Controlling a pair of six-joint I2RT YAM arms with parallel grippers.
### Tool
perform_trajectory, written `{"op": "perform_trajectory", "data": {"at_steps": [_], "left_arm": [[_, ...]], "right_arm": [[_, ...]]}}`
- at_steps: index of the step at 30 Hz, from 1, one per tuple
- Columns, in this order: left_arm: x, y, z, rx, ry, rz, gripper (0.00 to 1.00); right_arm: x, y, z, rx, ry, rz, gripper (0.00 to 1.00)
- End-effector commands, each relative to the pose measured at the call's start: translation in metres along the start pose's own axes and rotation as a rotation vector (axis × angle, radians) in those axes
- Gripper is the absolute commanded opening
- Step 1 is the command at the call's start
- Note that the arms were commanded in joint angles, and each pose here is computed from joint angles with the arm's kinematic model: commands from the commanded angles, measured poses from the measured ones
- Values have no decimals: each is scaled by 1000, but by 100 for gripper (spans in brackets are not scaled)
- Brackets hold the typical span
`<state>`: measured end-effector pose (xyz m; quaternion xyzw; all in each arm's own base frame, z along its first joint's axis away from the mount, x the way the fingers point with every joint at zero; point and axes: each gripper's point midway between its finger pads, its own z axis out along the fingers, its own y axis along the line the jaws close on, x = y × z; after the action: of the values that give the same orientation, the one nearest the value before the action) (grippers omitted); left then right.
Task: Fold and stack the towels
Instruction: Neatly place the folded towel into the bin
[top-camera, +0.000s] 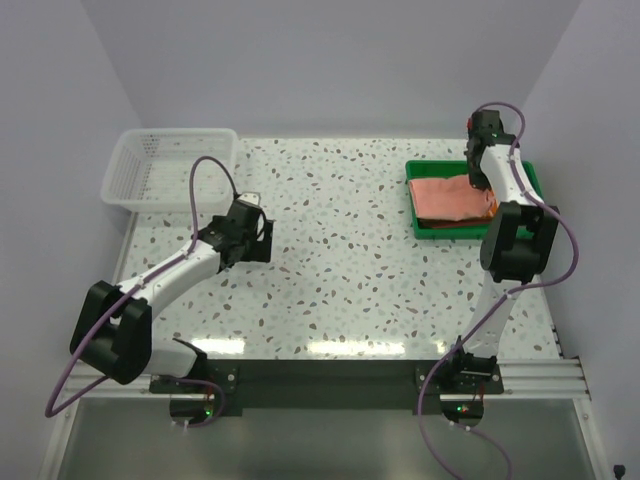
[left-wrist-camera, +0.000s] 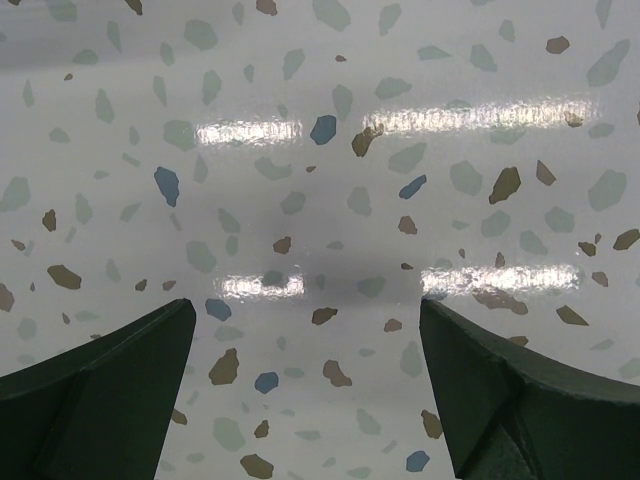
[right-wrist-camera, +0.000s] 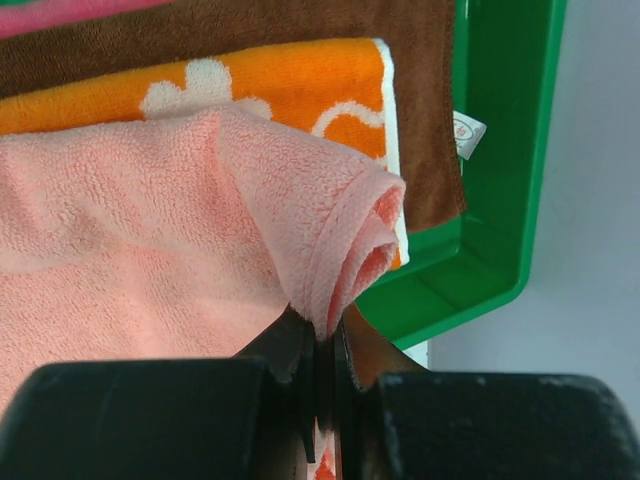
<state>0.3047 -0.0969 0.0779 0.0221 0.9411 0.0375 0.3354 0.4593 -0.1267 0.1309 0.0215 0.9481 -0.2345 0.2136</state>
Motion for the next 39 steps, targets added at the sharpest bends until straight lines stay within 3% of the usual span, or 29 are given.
{"op": "perform_trajectory", "data": {"at_steps": [1,13,15,16,18,19,22,25,28,30,33,34,37,39], "left_arm": [[-16,1,-1,1,-51,4,100],[-16,1,-1,1,-54,4,100],[-16,2,-1,0,-52,6,100],[-16,1,-1,1,-54,5,100],[-16,1,-1,2,-55,6,100],[-17,2,-2,0,-57,6,100],[-17,3,-2,-8,-59,5,100],[-18,4,-3,-6,-63,5,100],[-20,3,-4,-5,-69,2,100],[-21,3,-6,-4,-73,2,100],[-22,5,-7,-9,-80,-2,100],[-23,6,-9,-11,-85,-5,100],[-24,7,-10,-14,-95,-7,100],[-25,9,-11,-22,-97,-6,100]], "right_arm": [[-30,-31,-30,86,-135,87,0],[-23,-26,-2,130,-66,80,2],[-19,-26,6,144,-49,92,9],[-17,-29,10,161,-41,121,22],[-16,-38,12,221,-33,169,35],[-15,-43,12,248,-30,193,51],[-16,-66,-3,347,-41,313,68],[-25,-74,-27,327,-96,398,73],[-38,-55,-52,174,-202,424,72],[-43,-14,-53,-14,-255,409,68],[-53,49,-77,-262,-358,398,50],[-55,61,-81,-313,-378,407,34],[-59,106,-86,-431,-413,407,14],[-58,128,-77,-459,-404,417,10]]}}
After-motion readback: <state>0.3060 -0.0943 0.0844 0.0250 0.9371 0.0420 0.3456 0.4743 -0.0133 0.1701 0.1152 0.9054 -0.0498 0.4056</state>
